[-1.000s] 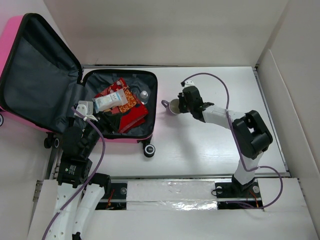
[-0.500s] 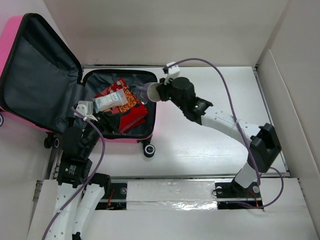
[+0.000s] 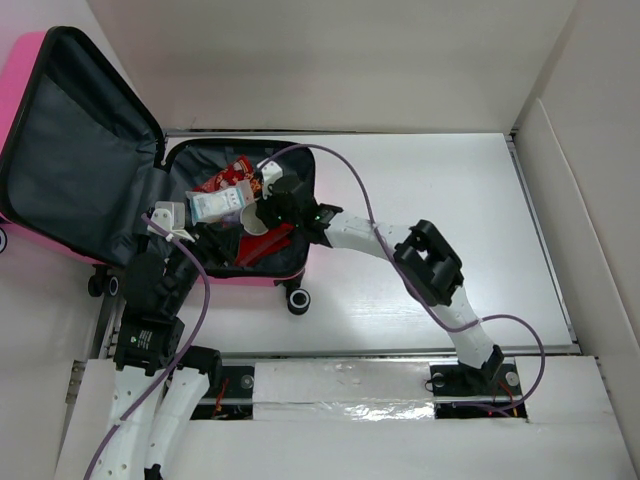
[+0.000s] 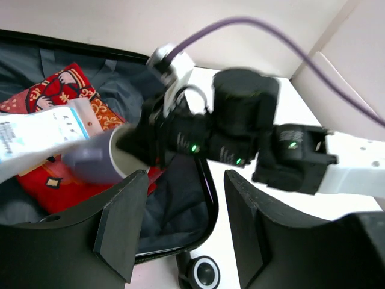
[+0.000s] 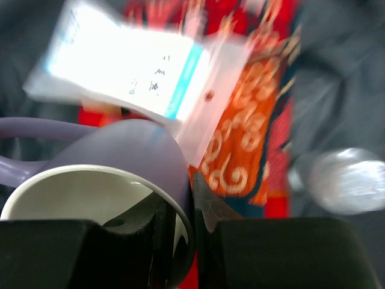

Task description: Pack the luggage

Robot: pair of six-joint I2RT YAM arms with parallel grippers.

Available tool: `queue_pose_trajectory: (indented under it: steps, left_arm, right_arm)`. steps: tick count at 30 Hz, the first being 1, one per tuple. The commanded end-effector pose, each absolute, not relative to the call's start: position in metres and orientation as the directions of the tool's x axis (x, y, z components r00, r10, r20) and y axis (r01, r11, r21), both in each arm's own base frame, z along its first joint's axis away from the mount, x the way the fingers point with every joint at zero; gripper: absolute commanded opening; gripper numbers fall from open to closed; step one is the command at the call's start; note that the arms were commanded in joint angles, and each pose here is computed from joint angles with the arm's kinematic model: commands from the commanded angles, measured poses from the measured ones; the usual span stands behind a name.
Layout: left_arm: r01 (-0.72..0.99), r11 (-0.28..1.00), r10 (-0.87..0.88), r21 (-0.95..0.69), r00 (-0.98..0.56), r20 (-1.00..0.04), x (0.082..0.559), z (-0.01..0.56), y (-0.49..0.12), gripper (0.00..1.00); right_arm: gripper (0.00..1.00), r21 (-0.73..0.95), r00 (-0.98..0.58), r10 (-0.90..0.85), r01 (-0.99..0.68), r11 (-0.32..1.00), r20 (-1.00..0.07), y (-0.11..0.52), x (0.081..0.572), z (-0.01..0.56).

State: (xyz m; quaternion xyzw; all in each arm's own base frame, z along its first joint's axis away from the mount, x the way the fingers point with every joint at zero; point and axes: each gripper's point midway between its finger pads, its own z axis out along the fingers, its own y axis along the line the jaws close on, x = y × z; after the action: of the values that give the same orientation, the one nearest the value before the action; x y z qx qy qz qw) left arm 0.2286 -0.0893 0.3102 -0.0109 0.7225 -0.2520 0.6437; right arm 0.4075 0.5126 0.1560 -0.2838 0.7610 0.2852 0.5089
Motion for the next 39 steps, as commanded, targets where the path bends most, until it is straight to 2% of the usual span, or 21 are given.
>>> queue_pose_trajectory:
  steps: [1, 4, 7, 8, 11, 14, 17, 21, 23, 24, 25, 26, 28, 29, 30, 31, 34, 35, 36, 37, 39]
  left_arm:
    - [0.336, 0.866, -0.355, -0.371, -0.110, -0.928, 0.227, 0.331, -0.090, 0.50]
    - [0.337, 0.865, -0.355, -0.373, -0.114, -0.928, 0.228, 0.330, -0.091, 0.50]
    - [0.340, 0.863, -0.354, -0.373, -0.119, -0.928, 0.229, 0.329, -0.092, 0.50]
    - [0.342, 0.862, -0.353, -0.374, -0.123, -0.927, 0.229, 0.328, -0.092, 0.50]
    - [0.321, 0.870, -0.357, -0.375, -0.116, -0.927, 0.232, 0.328, -0.087, 0.50]
    - [0.299, 0.876, -0.361, -0.379, -0.117, -0.925, 0.236, 0.326, -0.083, 0.50]
    - [0.276, 0.882, -0.361, -0.382, -0.127, -0.924, 0.242, 0.322, -0.080, 0.50]
    - [0.222, 0.896, -0.366, -0.384, -0.118, -0.923, 0.248, 0.319, -0.072, 0.50]
    - [0.181, 0.905, -0.370, -0.385, -0.113, -0.922, 0.251, 0.317, -0.065, 0.50]
    - [0.168, 0.907, -0.372, -0.386, -0.111, -0.922, 0.252, 0.316, -0.063, 0.50]
    - [0.144, 0.910, -0.377, -0.390, -0.106, -0.920, 0.255, 0.316, -0.059, 0.49]
    - [0.132, 0.910, -0.382, -0.393, -0.103, -0.918, 0.256, 0.316, -0.057, 0.49]
    - [0.086, 0.904, -0.411, -0.419, -0.099, -0.906, 0.260, 0.314, -0.052, 0.47]
    - [0.079, 0.895, -0.431, -0.439, -0.100, -0.897, 0.260, 0.314, -0.052, 0.45]
    - [0.041, 0.888, -0.454, -0.458, -0.081, -0.887, 0.261, 0.314, -0.045, 0.44]
    - [0.014, 0.880, -0.473, -0.474, -0.065, -0.879, 0.262, 0.315, -0.041, 0.43]
    - [-0.059, 0.845, -0.533, -0.531, -0.008, -0.846, 0.263, 0.321, -0.027, 0.40]
    - [-0.086, 0.829, -0.554, -0.553, 0.012, -0.832, 0.264, 0.323, -0.023, 0.38]
    - [-0.120, 0.816, -0.566, -0.565, 0.033, -0.824, 0.265, 0.324, -0.016, 0.37]
    - [-0.194, 0.791, -0.580, -0.580, 0.062, -0.812, 0.266, 0.322, -0.004, 0.35]
    - [-0.256, 0.772, -0.583, -0.582, 0.078, -0.809, 0.267, 0.319, 0.006, 0.33]
  right_arm:
    - [0.00, 0.197, -0.233, 0.000, -0.824, 0.531, -0.973, 0.545, 0.381, 0.229]
    - [0.01, 0.234, -0.288, -0.030, -0.828, 0.509, -0.957, 0.547, 0.374, 0.195]
    - [0.17, 0.268, -0.348, -0.069, -0.819, 0.507, -0.935, 0.546, 0.375, 0.171]
    - [0.31, 0.267, -0.351, -0.069, -0.812, 0.519, -0.934, 0.541, 0.380, 0.171]
    - [0.50, 0.250, -0.314, -0.030, -0.806, 0.536, -0.949, 0.530, 0.379, 0.195]
    - [0.60, 0.212, -0.265, -0.014, -0.800, 0.562, -0.964, 0.517, 0.379, 0.224]
    - [0.67, 0.195, -0.242, -0.009, -0.800, 0.568, -0.970, 0.509, 0.376, 0.242]
    - [0.67, 0.197, -0.233, 0.012, -0.796, 0.572, -0.973, 0.487, 0.370, 0.265]
    - [0.66, 0.205, -0.207, 0.062, -0.797, 0.569, -0.976, 0.467, 0.368, 0.298]
    - [0.64, 0.211, -0.218, 0.056, -0.799, 0.563, -0.974, 0.461, 0.361, 0.294]
    - [0.59, 0.210, -0.190, 0.093, -0.804, 0.556, -0.977, 0.446, 0.354, 0.320]
    - [0.42, 0.208, -0.181, 0.104, -0.806, 0.554, -0.978, 0.439, 0.348, 0.329]
    - [0.21, 0.201, -0.186, 0.086, -0.796, 0.571, -0.979, 0.419, 0.339, 0.322]
    - [0.04, 0.189, -0.152, 0.112, -0.799, 0.571, -0.982, 0.405, 0.328, 0.343]
    - [0.00, 0.177, -0.141, 0.107, -0.799, 0.575, -0.984, 0.396, 0.321, 0.345]
    - [0.00, 0.154, -0.141, 0.070, -0.782, 0.604, -0.988, 0.385, 0.319, 0.329]
    - [0.00, 0.143, -0.115, 0.086, -0.744, 0.653, -0.990, 0.345, 0.308, 0.345]
    - [0.00, 0.147, -0.140, 0.064, -0.742, 0.654, -0.988, 0.337, 0.300, 0.325]
    - [0.00, 0.150, -0.111, 0.101, -0.748, 0.646, -0.989, 0.324, 0.286, 0.341]
    - [0.00, 0.168, -0.143, 0.091, -0.736, 0.656, -0.985, 0.313, 0.281, 0.318]
    - [0.00, 0.175, -0.102, 0.150, -0.745, 0.644, -0.983, 0.295, 0.262, 0.331]
